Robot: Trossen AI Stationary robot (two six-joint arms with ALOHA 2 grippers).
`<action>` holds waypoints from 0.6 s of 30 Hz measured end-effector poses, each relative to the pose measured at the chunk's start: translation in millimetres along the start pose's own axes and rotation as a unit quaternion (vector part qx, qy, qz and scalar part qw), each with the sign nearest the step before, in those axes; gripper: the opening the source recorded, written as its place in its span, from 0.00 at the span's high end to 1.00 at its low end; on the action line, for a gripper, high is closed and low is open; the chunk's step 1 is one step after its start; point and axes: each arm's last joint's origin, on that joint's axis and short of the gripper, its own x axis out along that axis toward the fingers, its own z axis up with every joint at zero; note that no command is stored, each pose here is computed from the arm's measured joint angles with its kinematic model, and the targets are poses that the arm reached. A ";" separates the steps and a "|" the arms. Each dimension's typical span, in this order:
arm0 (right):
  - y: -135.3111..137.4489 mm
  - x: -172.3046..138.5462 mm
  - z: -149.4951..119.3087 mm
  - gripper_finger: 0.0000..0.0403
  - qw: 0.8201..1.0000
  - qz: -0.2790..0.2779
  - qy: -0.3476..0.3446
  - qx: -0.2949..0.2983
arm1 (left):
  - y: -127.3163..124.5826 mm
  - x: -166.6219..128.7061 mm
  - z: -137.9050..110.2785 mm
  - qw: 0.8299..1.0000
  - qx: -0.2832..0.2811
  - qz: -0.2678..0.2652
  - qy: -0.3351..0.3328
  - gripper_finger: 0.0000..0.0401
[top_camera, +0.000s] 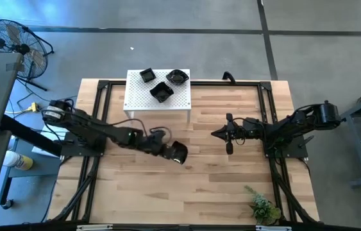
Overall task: Pick & Place Mini shaped plates
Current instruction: Stack the black leaf-shaped plate on top of the black leaf-shaped plates on the shelf
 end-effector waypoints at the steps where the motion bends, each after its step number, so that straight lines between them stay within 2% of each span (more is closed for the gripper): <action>1: 0.0 0.0 0.0 0.99 1.000 0.000 0.000 0.001 | 2.1 0.1 -3.4 0.999 -0.028 0.006 -0.016 1.00; 7: 0.0 0.0 0.0 0.99 1.000 0.000 0.000 0.008 | 10.2 -0.9 -14.3 0.978 -0.185 0.018 -0.095 1.00; 10: 0.0 0.0 0.0 1.00 1.000 0.000 0.000 0.005 | 11.7 0.0 -9.3 0.967 -0.228 0.017 -0.113 1.00; 15: 0.7 0.0 0.0 0.99 1.000 0.011 0.001 0.004 | 25.2 22.5 -1.7 0.955 -0.270 0.044 -0.111 1.00; 18: 0.6 0.1 -0.9 0.99 1.000 0.011 0.005 0.004 | 25.6 39.4 4.1 0.949 -0.295 0.016 -0.109 1.00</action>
